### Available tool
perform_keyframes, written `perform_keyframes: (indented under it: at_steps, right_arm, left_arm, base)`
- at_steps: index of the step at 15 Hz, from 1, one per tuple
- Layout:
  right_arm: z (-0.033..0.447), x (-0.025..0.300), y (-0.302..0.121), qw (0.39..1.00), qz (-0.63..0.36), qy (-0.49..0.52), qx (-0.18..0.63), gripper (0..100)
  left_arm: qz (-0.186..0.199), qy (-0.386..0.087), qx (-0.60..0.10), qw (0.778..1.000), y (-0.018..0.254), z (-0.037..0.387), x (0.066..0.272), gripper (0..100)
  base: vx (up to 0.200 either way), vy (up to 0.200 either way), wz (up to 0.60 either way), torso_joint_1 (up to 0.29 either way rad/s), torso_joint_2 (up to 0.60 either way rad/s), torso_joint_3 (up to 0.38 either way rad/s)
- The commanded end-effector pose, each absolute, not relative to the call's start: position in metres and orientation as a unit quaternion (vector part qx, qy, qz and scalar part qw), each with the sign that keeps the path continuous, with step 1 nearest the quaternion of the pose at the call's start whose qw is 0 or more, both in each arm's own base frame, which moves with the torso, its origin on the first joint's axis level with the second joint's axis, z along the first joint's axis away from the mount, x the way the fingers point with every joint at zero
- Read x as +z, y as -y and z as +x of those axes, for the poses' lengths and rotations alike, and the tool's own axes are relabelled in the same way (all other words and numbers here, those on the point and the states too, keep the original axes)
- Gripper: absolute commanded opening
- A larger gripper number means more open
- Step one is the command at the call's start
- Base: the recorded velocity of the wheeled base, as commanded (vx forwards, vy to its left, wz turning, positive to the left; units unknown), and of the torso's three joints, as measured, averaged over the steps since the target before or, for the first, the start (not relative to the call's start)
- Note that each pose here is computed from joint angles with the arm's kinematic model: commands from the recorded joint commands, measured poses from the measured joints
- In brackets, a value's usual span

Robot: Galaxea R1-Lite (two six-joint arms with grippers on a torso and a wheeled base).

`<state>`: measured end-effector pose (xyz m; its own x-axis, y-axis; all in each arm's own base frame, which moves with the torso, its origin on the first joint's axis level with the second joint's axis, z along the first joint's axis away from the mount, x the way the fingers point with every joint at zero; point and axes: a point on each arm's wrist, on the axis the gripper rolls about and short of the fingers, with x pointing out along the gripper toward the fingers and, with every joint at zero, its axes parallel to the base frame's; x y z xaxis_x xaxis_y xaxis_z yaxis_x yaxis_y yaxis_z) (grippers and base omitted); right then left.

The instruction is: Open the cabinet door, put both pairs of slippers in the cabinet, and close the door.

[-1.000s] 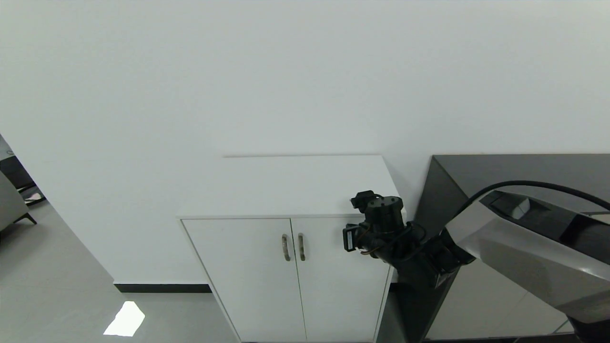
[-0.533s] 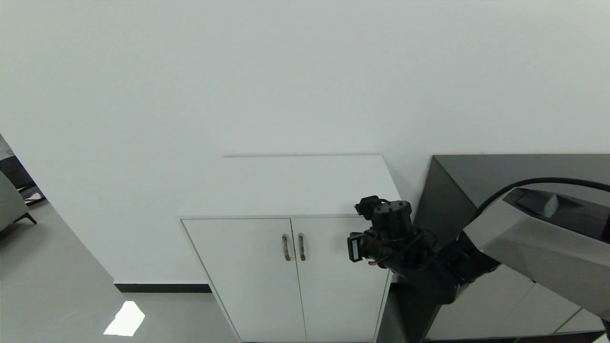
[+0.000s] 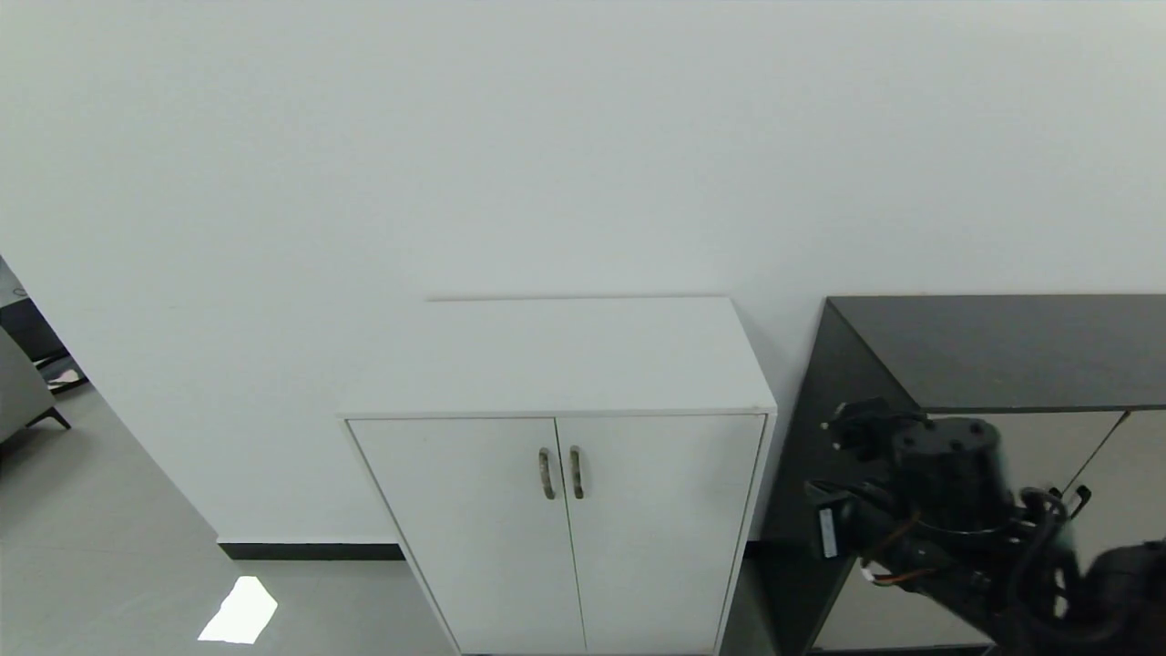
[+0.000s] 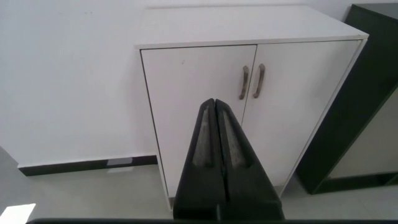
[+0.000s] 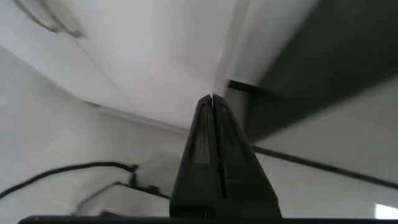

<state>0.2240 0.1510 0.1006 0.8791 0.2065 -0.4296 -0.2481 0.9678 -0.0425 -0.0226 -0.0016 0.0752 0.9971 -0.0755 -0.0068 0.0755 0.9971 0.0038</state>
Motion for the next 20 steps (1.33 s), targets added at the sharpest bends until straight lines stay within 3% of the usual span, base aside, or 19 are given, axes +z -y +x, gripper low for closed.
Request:
perform_keyframes:
  at_steps: [1,4,11,14,20]
  right_arm:
    - [0.16,0.121,-0.072,0.981,-0.067,-0.177,0.042,0]
    - [0.123,0.119,-0.036,0.981,-0.09,-0.168,0.016,0]
    - [0.039,0.099,-0.008,0.974,-0.091,-0.171,0.117,0]
    - [0.02,0.084,-0.004,0.968,-0.101,-0.204,0.108,0]
    - [0.004,0.079,-0.002,0.98,-0.016,-0.171,0.103,0]
  left_arm:
    - [0.002,-0.003,-0.038,0.999,0.002,-0.023,0.075,0]
    - [0.003,-0.003,-0.037,0.999,0.002,-0.023,0.075,0]
    - [-0.002,-0.003,-0.023,1.0,0.001,-0.023,0.075,0]
    - [-0.002,-0.003,-0.023,1.0,0.001,-0.023,0.075,0]
    - [-0.002,-0.003,-0.024,1.0,0.001,-0.023,0.075,0]
  base:
    - [0.0,0.0,0.0,0.0,0.0,0.0]
    - [0.0,0.0,0.0,0.0,0.0,0.0]
    - [0.0,0.0,0.0,0.0,0.0,0.0]
    - [0.0,0.0,0.0,0.0,0.0,0.0]
    - [0.0,0.0,0.0,0.0,0.0,0.0]
